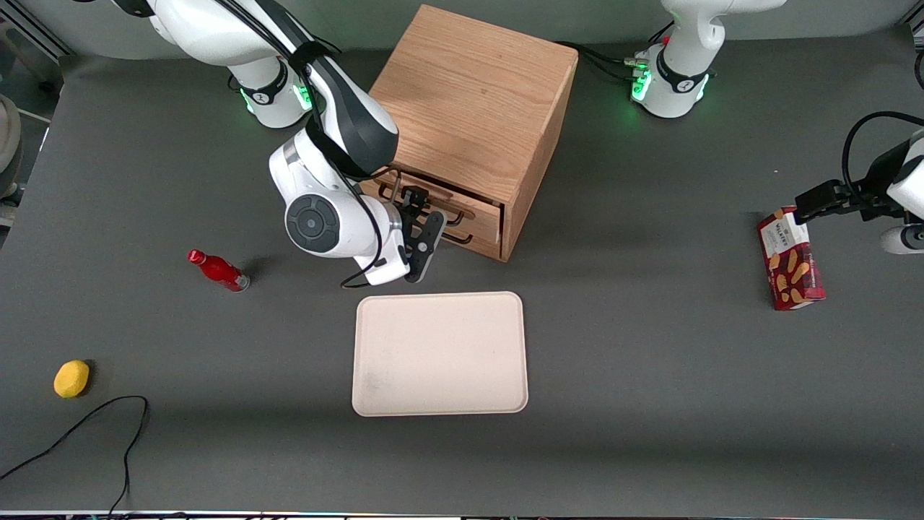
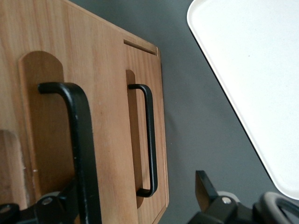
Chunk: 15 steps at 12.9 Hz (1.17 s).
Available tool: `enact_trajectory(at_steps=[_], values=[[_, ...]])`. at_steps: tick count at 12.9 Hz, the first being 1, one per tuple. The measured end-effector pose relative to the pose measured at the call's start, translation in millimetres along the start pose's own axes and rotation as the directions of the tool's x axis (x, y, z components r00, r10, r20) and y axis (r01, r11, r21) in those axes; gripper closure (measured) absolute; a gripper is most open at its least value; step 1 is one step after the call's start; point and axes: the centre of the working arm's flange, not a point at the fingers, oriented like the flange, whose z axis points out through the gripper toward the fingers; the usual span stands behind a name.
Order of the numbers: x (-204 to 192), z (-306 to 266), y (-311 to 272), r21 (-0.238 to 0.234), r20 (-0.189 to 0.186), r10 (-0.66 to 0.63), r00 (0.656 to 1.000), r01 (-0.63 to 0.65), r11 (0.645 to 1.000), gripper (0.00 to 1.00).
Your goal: Open upper drawer
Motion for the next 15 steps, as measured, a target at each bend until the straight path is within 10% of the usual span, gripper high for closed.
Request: enact_trajectory(at_steps=[15], values=[[-3,-20,40,-0.026,-0.054,0.008,0.999,-0.009,1.000,0.00]])
